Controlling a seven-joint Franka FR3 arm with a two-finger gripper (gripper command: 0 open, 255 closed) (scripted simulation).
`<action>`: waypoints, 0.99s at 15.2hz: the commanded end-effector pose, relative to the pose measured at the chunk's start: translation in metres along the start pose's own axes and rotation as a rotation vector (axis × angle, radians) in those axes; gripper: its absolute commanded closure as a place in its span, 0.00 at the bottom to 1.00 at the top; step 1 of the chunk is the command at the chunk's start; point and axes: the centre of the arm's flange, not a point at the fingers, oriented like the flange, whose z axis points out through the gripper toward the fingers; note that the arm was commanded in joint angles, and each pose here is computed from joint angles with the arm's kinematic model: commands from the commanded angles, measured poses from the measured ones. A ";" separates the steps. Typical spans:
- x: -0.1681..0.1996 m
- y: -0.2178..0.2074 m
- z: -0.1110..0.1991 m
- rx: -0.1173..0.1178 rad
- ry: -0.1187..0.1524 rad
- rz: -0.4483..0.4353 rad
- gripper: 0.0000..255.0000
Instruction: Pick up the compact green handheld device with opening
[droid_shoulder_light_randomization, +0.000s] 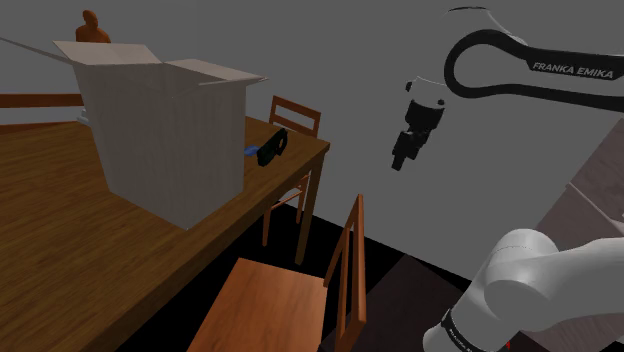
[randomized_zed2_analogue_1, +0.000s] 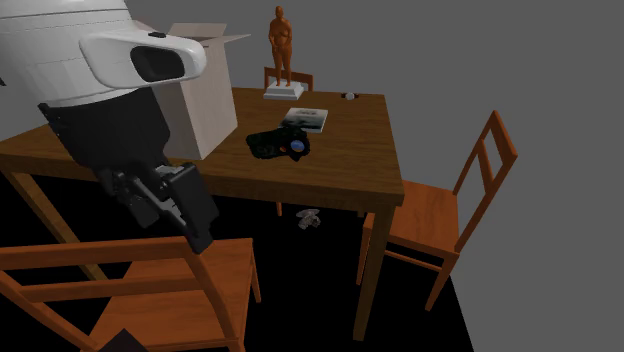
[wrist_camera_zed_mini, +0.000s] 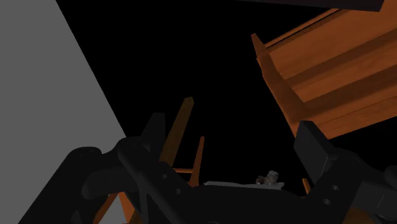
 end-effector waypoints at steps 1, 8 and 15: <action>0.000 0.000 0.000 0.000 0.000 0.000 0.00; 0.065 -0.065 0.007 0.020 -0.027 0.269 0.00; 0.145 -0.110 0.015 0.039 -0.054 0.538 0.00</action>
